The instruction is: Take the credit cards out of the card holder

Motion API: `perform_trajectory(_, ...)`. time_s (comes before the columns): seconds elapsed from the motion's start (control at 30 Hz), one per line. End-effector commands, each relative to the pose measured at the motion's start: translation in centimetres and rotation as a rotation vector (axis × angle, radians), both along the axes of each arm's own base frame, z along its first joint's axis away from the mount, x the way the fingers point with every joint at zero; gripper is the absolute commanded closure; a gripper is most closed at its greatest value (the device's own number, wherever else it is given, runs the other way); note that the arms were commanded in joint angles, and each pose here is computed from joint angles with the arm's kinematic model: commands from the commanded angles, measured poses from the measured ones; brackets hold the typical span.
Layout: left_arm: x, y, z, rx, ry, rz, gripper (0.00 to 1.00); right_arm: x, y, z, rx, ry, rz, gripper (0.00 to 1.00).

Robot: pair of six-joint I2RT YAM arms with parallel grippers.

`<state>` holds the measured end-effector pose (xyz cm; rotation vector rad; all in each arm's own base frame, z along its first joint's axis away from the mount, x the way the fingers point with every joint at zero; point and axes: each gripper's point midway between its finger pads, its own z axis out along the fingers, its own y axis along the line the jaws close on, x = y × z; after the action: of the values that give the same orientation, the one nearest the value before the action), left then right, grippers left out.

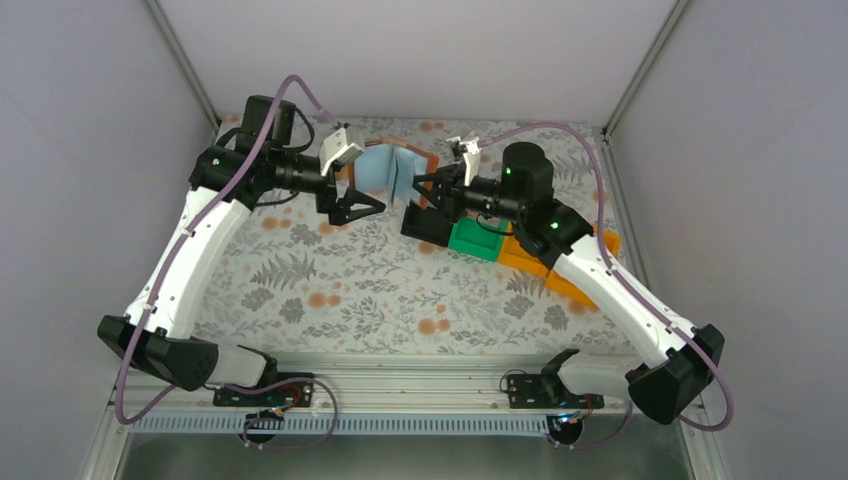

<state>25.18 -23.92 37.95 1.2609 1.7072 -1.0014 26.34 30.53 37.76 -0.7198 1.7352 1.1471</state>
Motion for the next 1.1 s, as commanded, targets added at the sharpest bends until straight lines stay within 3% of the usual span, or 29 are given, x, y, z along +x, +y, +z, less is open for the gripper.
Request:
perform_trajectory(0.0, 0.7, 0.1, 0.8, 0.0, -0.066, 0.038, 0.0, -0.1, 0.2, 3.1, 0.067, -0.037, -0.011, 0.96)
perform_trajectory(0.37, 3.3, -0.9, 0.6, 0.03, -0.075, 0.148, 0.0, 0.7, 0.6, 3.1, 0.069, -0.015, -0.038, 0.96)
perform_trajectory(0.73, 3.6, -1.5, 0.0, 0.083, -0.084, 0.18, 0.0, 0.9, 0.7, 2.9, 0.061, -0.008, -0.041, 0.96)
perform_trajectory(0.9, 2.8, -1.1, 0.1, 0.087, -0.09, 0.157, 0.29, 0.3, 0.1, 3.2, 0.056, -0.035, -0.041, 0.96)
perform_trajectory(1.07, 2.4, -0.9, 0.3, 0.076, -0.092, 0.144, 0.45, -0.5, 0.2, 3.5, 0.059, -0.054, -0.001, 0.96)
